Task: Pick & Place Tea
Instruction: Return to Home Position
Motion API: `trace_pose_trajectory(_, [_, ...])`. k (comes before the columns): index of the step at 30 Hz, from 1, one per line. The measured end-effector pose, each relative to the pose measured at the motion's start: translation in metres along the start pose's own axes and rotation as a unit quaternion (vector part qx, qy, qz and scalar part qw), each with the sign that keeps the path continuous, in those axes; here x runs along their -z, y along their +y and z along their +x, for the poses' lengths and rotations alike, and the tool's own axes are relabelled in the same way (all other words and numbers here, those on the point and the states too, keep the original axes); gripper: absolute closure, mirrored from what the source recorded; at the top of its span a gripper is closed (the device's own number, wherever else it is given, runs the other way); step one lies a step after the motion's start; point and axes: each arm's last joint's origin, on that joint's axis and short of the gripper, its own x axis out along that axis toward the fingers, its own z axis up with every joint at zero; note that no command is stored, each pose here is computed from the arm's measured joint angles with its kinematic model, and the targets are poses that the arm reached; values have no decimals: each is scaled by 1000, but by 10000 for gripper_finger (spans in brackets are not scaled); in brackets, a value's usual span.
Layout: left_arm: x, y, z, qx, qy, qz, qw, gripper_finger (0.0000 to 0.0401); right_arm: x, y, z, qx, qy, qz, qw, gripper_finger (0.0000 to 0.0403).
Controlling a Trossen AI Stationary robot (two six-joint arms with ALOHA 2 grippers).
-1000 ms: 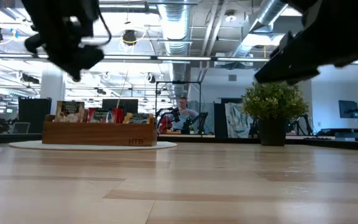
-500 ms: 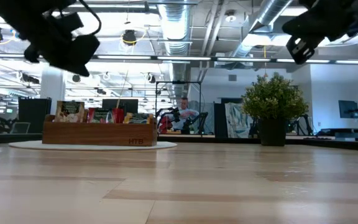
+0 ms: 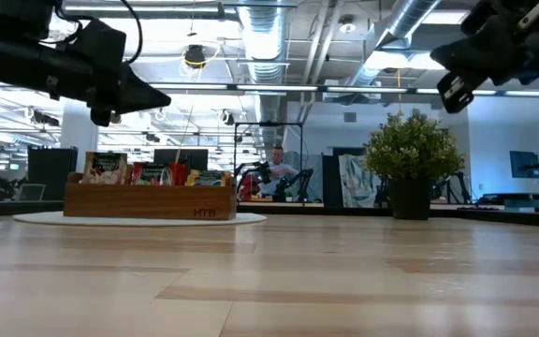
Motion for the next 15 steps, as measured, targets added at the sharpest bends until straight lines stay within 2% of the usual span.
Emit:
trace_pose_trajectory(4, [-2, 2, 0, -3, -7, -3, 1000, 401, 15, -5, -7, 1, -49, 2, 999, 403])
trace_pose_trajectory(8, [-3, -1, -2, 6, -11, -19, 1000, 401, 28, -8, -13, 22, -69, 11, 997, 403])
trace_pose_trajectory(12, [-3, -5, -4, 22, -14, -27, 999, 401, 34, -6, -15, 47, -64, 5, 997, 403])
trace_pose_trajectory(15, [-4, -8, -7, 27, -17, -48, 998, 401, 37, 0, -15, 31, -55, -30, 998, 403])
